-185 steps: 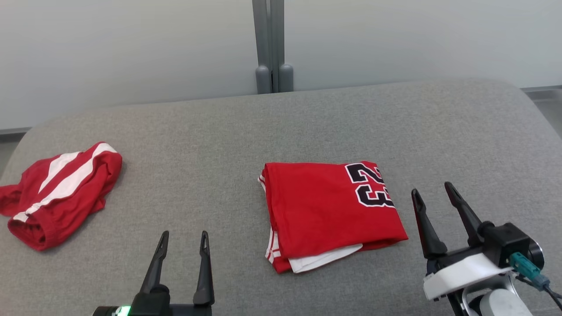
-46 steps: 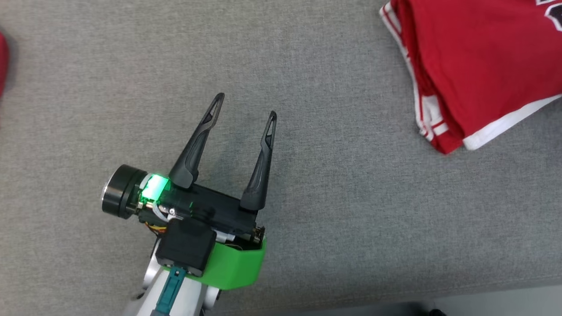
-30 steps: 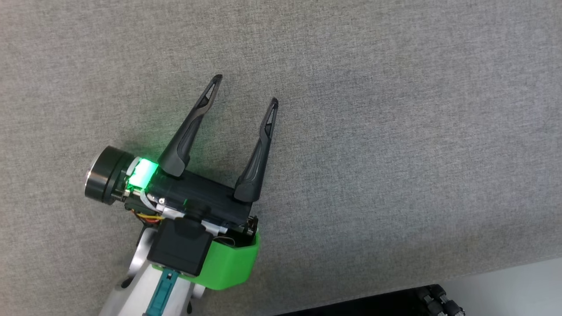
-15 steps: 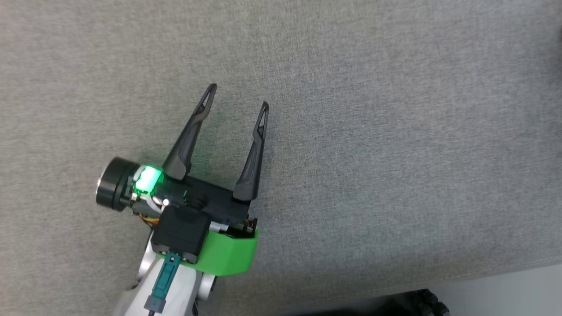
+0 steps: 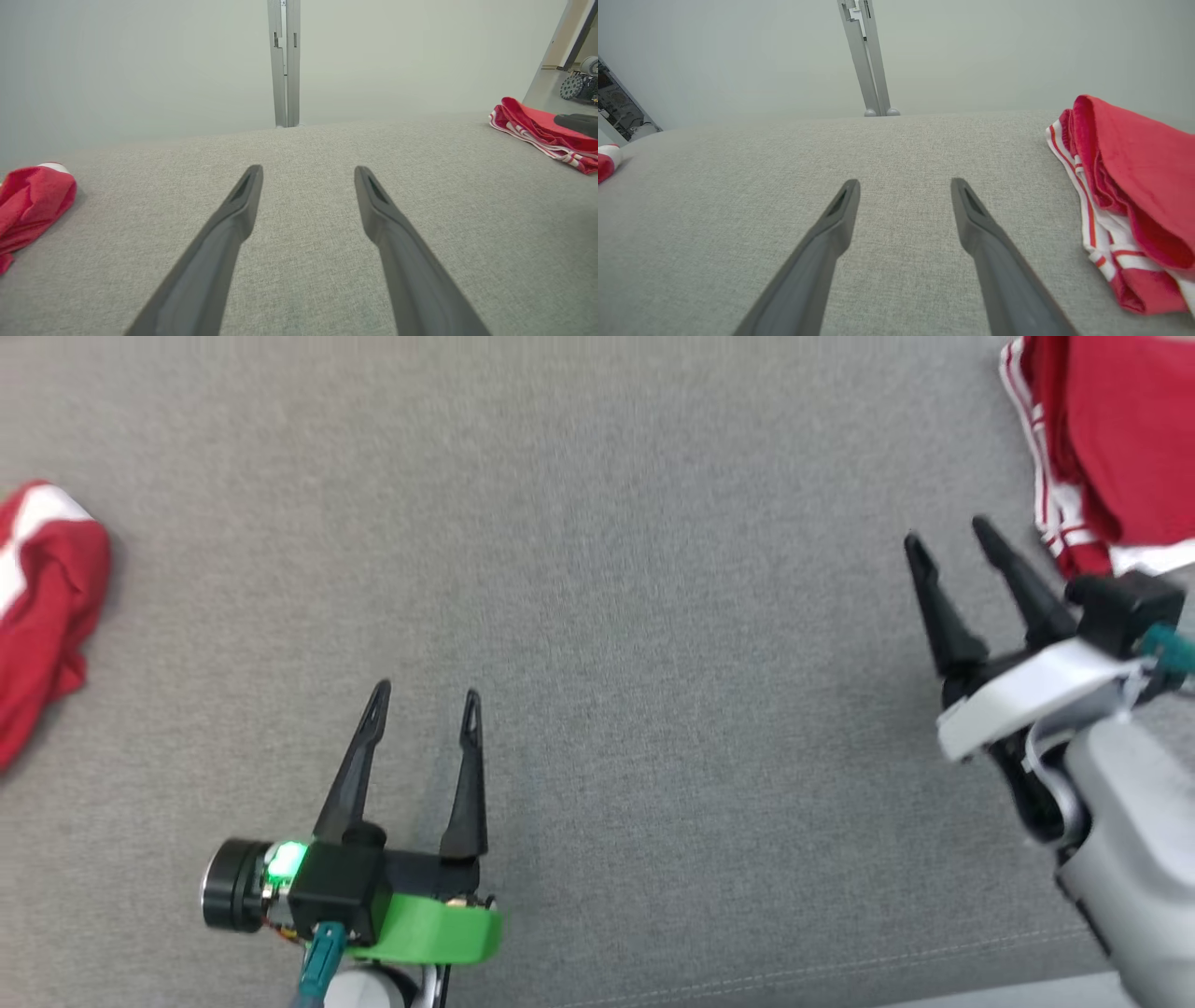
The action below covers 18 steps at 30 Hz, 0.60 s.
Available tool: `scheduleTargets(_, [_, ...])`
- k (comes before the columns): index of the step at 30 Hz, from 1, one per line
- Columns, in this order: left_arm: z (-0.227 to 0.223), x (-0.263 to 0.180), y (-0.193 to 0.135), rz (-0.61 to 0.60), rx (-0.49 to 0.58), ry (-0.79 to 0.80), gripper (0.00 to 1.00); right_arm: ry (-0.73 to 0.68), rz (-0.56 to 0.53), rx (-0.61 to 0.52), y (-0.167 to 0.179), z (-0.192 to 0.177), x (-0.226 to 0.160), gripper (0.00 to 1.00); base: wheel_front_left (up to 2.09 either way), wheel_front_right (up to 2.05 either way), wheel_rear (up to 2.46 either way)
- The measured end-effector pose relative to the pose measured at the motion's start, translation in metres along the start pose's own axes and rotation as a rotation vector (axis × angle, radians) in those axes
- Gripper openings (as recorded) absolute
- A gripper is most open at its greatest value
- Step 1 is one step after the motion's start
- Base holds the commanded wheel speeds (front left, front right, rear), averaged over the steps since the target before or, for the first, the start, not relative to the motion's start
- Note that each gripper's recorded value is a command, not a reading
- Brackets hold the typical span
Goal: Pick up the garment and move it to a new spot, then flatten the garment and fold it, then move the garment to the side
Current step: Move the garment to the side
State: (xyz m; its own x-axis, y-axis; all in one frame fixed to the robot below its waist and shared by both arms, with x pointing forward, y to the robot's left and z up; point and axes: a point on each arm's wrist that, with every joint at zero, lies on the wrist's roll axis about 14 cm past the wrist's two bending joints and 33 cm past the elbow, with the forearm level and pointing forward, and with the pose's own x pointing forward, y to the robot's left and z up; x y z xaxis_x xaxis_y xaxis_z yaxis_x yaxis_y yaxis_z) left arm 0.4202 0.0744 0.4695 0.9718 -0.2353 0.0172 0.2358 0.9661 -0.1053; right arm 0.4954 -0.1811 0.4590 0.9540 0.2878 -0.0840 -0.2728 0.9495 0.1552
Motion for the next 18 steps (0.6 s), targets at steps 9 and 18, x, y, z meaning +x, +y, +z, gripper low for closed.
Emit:
scheduleTargets(9, [0.029, -0.053, 0.019, 0.111, 0.01, -0.044, 1.0, -0.145, -0.012, -0.038, 0.057, 0.028, -0.066, 1.0, 0.0, 0.0, 0.0])
scheduleTargets(18, [0.059, -0.097, 0.027, 0.149, 0.049, -0.132, 1.0, -0.251, -0.033, -0.036, 0.088, 0.049, -0.116, 1.0, 0.0, 0.0, 0.0])
